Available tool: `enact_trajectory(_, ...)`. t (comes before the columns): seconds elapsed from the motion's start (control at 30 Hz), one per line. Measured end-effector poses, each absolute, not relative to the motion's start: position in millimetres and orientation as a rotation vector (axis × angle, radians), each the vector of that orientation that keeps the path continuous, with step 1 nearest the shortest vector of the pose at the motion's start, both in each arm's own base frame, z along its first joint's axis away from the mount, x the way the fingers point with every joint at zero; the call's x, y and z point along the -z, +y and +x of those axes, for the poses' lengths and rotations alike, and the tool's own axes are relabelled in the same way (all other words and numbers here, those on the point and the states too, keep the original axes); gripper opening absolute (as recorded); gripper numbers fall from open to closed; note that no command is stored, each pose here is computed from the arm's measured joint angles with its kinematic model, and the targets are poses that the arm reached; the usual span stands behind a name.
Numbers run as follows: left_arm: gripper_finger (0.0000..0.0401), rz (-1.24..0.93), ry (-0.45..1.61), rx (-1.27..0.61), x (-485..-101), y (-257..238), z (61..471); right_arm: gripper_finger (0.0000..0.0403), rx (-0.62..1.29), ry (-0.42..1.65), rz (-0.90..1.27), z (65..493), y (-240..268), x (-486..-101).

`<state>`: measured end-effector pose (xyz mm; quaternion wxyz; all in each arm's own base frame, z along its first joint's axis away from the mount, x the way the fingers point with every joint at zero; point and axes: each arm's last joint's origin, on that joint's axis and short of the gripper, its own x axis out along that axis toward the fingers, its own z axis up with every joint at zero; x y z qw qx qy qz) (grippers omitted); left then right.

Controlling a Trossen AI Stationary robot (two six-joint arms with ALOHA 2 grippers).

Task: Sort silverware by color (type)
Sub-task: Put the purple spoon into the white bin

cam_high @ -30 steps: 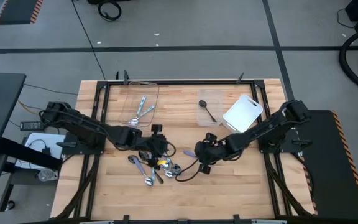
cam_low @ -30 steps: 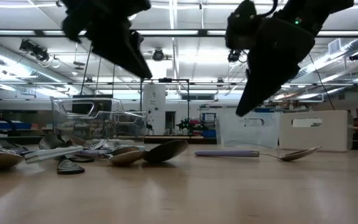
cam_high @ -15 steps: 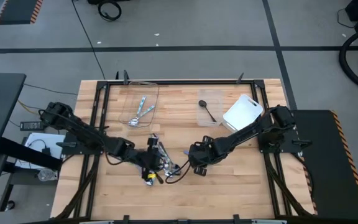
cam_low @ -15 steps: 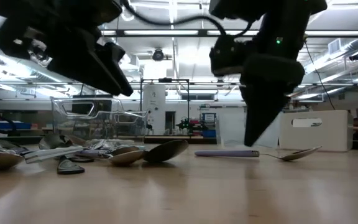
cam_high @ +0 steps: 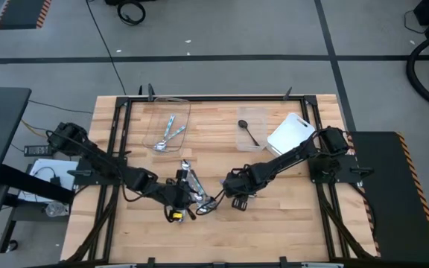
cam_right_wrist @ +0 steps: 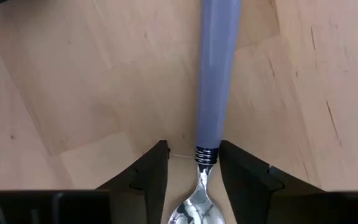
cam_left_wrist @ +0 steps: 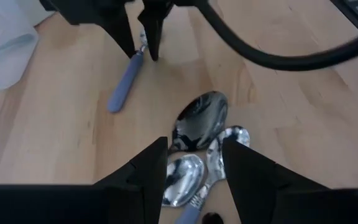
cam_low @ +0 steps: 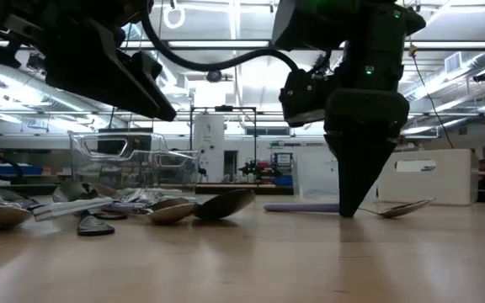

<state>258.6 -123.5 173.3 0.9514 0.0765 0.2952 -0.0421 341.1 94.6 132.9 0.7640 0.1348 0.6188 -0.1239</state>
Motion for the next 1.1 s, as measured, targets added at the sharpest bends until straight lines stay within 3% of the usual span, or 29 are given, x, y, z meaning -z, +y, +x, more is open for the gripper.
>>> enact_trajectory(0.37,0.0162,0.163,0.615,0.084,-172.2,-122.7,258.0,0.0038,0.248,1.348,0.311,341.0,94.3,-134.5)
enact_trajectory(0.83,0.0162,0.183,0.65,0.051,-169.0,-120.6,255.7,0.0038,0.32,1.305,0.314,326.9,84.6,-173.2)
enact_trajectory(1.1,0.0162,0.185,0.654,0.049,-168.7,-120.4,255.5,0.0038,0.526,1.204,0.293,299.0,68.0,-219.9)
